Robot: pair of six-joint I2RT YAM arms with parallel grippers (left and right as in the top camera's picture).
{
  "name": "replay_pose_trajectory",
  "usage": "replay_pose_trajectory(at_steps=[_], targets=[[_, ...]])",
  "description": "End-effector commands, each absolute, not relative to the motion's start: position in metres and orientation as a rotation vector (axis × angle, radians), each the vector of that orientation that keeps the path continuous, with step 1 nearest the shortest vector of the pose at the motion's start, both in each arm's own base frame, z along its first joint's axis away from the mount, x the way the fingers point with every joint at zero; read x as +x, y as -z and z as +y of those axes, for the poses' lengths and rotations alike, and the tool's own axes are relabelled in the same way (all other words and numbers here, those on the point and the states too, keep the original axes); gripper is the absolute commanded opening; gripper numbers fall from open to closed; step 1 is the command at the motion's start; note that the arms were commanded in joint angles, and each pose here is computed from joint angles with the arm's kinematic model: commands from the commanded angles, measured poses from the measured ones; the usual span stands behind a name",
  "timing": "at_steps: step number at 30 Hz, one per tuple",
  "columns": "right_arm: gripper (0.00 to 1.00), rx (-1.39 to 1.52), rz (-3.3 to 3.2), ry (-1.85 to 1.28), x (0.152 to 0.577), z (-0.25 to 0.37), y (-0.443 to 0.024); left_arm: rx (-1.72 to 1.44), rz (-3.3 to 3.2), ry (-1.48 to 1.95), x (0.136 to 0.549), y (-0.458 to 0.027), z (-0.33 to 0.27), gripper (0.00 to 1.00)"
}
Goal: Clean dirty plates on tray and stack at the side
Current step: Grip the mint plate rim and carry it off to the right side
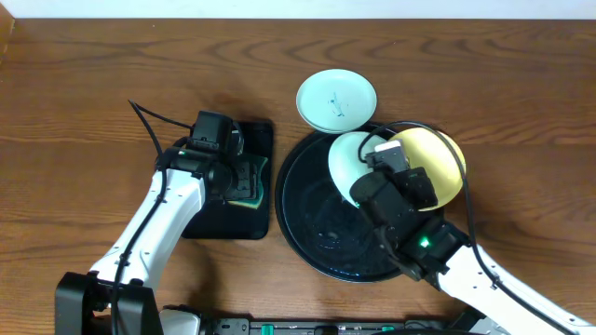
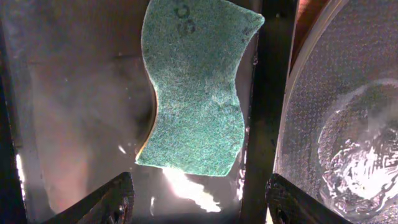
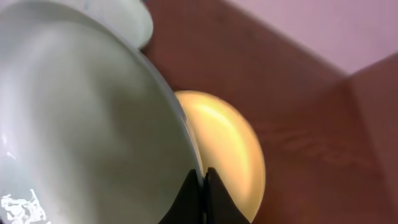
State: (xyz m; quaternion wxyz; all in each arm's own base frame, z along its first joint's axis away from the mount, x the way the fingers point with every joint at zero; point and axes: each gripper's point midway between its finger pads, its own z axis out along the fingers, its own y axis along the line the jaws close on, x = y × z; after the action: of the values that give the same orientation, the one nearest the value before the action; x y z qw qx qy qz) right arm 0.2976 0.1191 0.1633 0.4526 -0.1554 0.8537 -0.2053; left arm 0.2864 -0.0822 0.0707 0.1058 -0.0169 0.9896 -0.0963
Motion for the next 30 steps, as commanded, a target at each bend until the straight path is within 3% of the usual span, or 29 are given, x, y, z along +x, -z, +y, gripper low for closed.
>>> replay_pose_trajectory(at_steps=[1,12,18,22,30], targets=[[0.01,-0.511,1.966,0.629,0.301,0.13,-0.198,-0.053,2.921,0.282,0.285,-0.07,-0.081,0.69],[0.01,-0.62,1.762,0.785,0.31,0.146,-0.243,-0.054,2.922,0.283,0.285,-0.069,-0.081,0.69],[0.01,-0.446,1.752,0.757,0.316,0.134,-0.257,-0.054,2.922,0.283,0.285,-0.069,-0.081,0.69],[0.01,-0.284,1.836,0.624,0.318,0.123,-0.238,-0.054,2.922,0.283,0.285,-0.069,-0.081,0.69],[0.01,0.034,2.245,0.194,0.31,0.104,-0.15,-0.054,2.922,0.283,0.285,-0.069,-0.081,0.69]])
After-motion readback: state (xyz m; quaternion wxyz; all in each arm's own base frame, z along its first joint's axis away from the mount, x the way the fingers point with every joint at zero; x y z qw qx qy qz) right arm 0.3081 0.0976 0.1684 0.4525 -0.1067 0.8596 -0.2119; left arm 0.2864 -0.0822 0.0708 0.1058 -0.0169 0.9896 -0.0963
